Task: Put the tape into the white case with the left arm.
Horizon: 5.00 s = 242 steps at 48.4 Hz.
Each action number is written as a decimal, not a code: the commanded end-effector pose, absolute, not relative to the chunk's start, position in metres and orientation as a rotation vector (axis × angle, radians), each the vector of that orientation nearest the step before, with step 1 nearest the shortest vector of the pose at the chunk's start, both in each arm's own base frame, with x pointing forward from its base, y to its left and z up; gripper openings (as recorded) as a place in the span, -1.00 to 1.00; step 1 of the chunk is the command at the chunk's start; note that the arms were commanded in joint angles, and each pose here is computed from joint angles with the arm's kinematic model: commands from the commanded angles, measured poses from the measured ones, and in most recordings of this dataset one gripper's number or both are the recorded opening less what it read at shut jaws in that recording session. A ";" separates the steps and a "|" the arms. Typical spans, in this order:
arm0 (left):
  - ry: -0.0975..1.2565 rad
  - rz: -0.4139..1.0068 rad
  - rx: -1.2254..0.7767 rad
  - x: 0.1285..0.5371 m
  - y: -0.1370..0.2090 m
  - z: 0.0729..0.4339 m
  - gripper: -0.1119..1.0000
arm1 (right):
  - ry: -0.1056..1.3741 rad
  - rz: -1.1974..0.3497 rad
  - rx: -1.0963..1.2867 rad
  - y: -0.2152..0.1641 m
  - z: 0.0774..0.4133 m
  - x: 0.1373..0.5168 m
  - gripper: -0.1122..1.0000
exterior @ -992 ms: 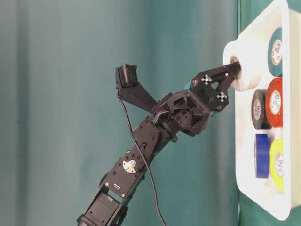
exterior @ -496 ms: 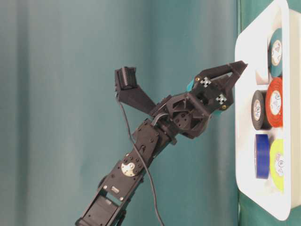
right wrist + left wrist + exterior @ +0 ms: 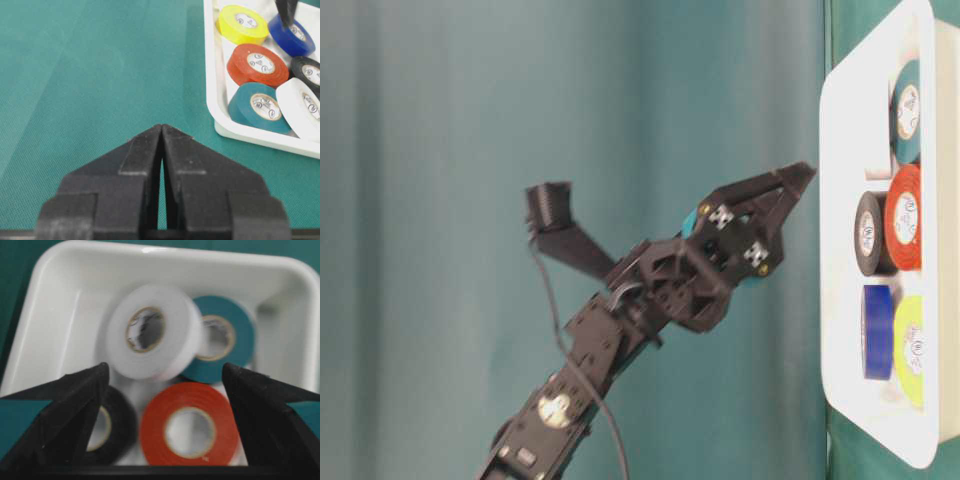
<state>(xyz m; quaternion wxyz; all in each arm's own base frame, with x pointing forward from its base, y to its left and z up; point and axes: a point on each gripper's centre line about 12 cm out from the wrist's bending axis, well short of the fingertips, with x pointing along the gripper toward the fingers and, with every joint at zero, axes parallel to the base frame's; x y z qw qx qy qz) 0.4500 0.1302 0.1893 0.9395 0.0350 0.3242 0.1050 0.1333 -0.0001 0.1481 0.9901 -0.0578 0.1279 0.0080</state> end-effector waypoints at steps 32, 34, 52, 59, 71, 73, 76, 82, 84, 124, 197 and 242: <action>0.452 0.008 0.140 0.397 0.017 0.235 0.89 | 0.238 0.016 -0.116 0.000 0.153 0.135 -0.97; 0.452 -0.003 0.140 0.393 0.012 0.234 0.90 | 0.241 0.016 -0.116 0.000 0.152 0.135 -0.97; 0.477 -0.069 0.115 0.367 -0.017 0.222 0.89 | 0.240 0.017 -0.116 0.000 0.152 0.135 -0.97; 0.478 -0.084 0.119 0.366 -0.022 0.221 0.89 | 0.240 0.017 -0.116 0.000 0.152 0.135 -0.97; 0.473 -0.085 0.125 0.358 -0.022 0.223 0.89 | 0.238 0.016 -0.116 0.000 0.153 0.135 -0.97; 0.473 -0.086 0.124 0.355 -0.022 0.223 0.89 | 0.241 0.017 -0.117 0.000 0.152 0.135 -0.97; 0.472 -0.084 0.122 0.352 -0.021 0.222 0.89 | 0.241 0.015 -0.116 0.000 0.152 0.135 -0.97; 0.458 -0.084 0.121 0.348 -0.022 0.223 0.89 | 0.240 0.017 -0.116 0.000 0.153 0.135 -0.97; 0.461 -0.084 0.121 0.346 -0.021 0.221 0.89 | 0.240 0.015 -0.116 0.000 0.153 0.135 -0.97; 0.466 -0.080 0.116 0.294 -0.018 0.203 0.88 | 0.240 0.016 -0.116 0.000 0.153 0.135 -0.97; 0.182 -0.072 0.110 0.145 -0.009 0.203 0.88 | 0.252 0.017 -0.116 0.000 0.148 0.133 -0.97; 0.100 -0.063 0.113 0.141 -0.008 0.188 0.88 | 0.249 0.018 -0.116 0.000 0.147 0.133 -0.97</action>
